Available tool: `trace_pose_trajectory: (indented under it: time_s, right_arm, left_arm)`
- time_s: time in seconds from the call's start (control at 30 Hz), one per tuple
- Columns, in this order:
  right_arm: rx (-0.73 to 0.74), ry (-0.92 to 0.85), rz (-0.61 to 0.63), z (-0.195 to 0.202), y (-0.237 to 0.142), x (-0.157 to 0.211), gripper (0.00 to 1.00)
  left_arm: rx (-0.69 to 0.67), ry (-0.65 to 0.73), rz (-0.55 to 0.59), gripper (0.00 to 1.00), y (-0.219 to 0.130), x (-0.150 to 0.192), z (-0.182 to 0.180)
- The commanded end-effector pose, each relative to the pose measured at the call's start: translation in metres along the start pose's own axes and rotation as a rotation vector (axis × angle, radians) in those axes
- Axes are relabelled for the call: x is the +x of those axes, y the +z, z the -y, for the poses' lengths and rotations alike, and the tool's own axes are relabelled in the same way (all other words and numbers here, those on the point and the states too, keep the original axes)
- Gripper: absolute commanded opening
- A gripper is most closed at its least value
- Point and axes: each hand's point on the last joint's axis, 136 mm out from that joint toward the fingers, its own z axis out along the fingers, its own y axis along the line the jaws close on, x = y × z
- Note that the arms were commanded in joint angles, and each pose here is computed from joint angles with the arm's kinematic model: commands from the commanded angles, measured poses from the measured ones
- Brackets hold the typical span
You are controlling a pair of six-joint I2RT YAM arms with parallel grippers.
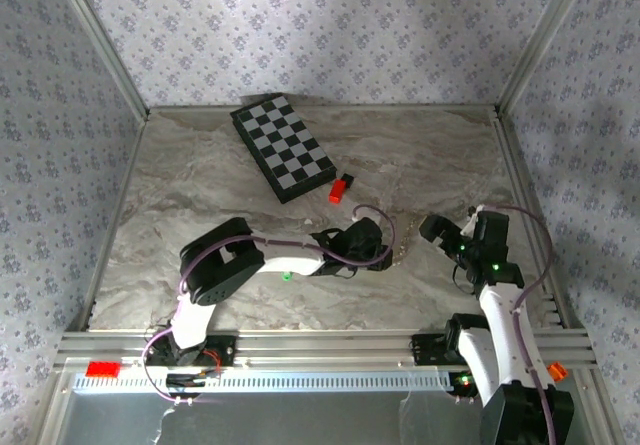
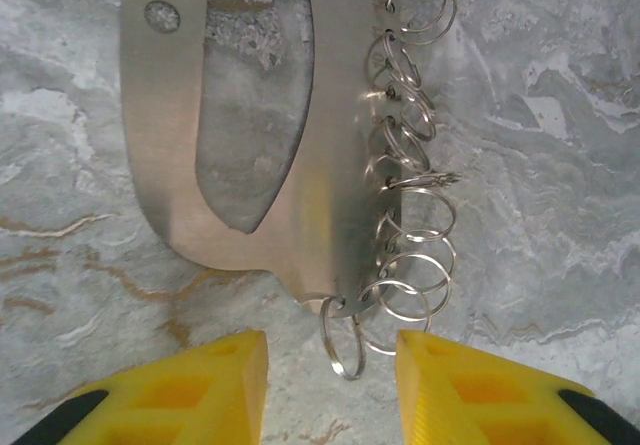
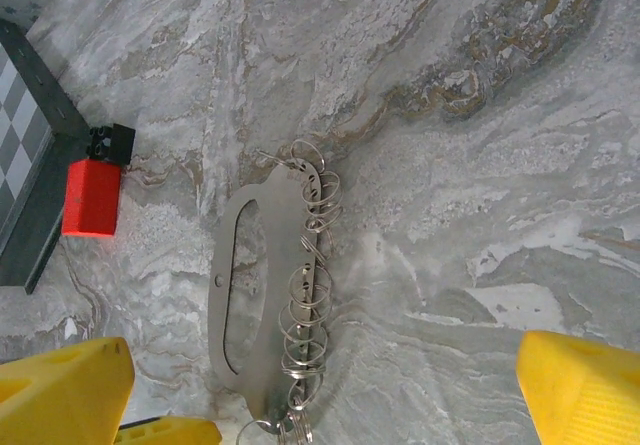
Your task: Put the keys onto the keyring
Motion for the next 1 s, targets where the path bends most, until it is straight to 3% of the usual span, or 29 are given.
trace_pose_trajectory:
  time_s: [0.0,0.4,0.77,0.97]
  right_arm:
    - [0.005,0.002,-0.035,0.006,0.001,0.013,1.00]
    - [-0.008,0.008,-0.031,0.004,-0.002,0.013,1.00]
    - [0.002,-0.038,0.002,0.000,-0.016,0.002,1.00]
    - [0.000,-0.035,0.005,0.000,-0.017,0.002,1.00]
  left_arm:
    - [0.045,-0.017,-0.004,0.36,0.006,-0.001,0.015]
    - [0.037,-0.027,-0.031,0.24,0.018,0.008,0.013]
    - [0.063,-0.025,-0.017,0.08,0.024,0.006,0.024]
    - [0.069,-0.017,-0.009,0.05,0.019,0.006,0.023]
